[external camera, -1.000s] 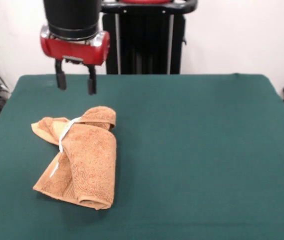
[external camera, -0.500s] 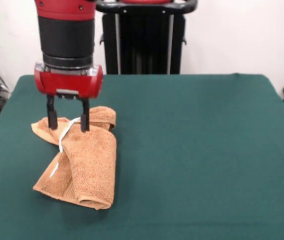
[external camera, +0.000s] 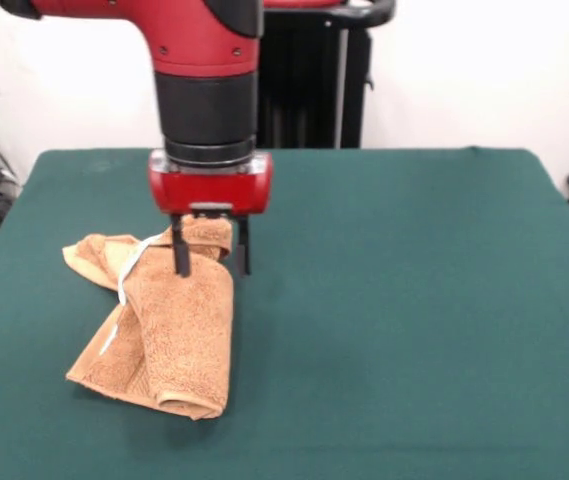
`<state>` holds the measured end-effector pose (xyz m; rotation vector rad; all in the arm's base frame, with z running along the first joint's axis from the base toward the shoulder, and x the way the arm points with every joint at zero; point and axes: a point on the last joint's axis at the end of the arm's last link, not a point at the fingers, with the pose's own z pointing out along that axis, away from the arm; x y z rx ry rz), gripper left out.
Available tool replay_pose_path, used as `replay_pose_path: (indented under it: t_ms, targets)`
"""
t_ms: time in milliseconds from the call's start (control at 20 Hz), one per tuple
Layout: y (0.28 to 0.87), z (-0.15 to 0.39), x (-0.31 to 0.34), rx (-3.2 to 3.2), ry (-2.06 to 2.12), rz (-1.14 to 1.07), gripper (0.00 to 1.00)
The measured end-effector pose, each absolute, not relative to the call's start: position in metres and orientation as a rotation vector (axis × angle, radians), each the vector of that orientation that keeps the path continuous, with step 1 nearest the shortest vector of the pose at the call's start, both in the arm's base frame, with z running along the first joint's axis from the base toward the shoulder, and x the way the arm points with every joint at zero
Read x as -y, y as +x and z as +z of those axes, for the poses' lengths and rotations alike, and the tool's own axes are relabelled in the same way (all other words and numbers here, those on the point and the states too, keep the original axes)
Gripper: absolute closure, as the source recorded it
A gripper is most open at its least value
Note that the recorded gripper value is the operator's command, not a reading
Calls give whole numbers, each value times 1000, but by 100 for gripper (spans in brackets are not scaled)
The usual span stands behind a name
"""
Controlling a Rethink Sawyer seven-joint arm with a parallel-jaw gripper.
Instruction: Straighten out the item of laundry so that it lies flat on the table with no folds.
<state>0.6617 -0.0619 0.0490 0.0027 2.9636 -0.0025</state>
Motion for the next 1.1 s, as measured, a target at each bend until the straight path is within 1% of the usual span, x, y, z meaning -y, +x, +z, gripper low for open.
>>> replay_pose_path:
  t_ms: [450,800,1100]
  targets:
    - [644,31,39,-3010,-44,24,0]
    - [637,27,50,-3024,-29,-1,0]
    - [639,41,68,-3018,-5,-50,0]
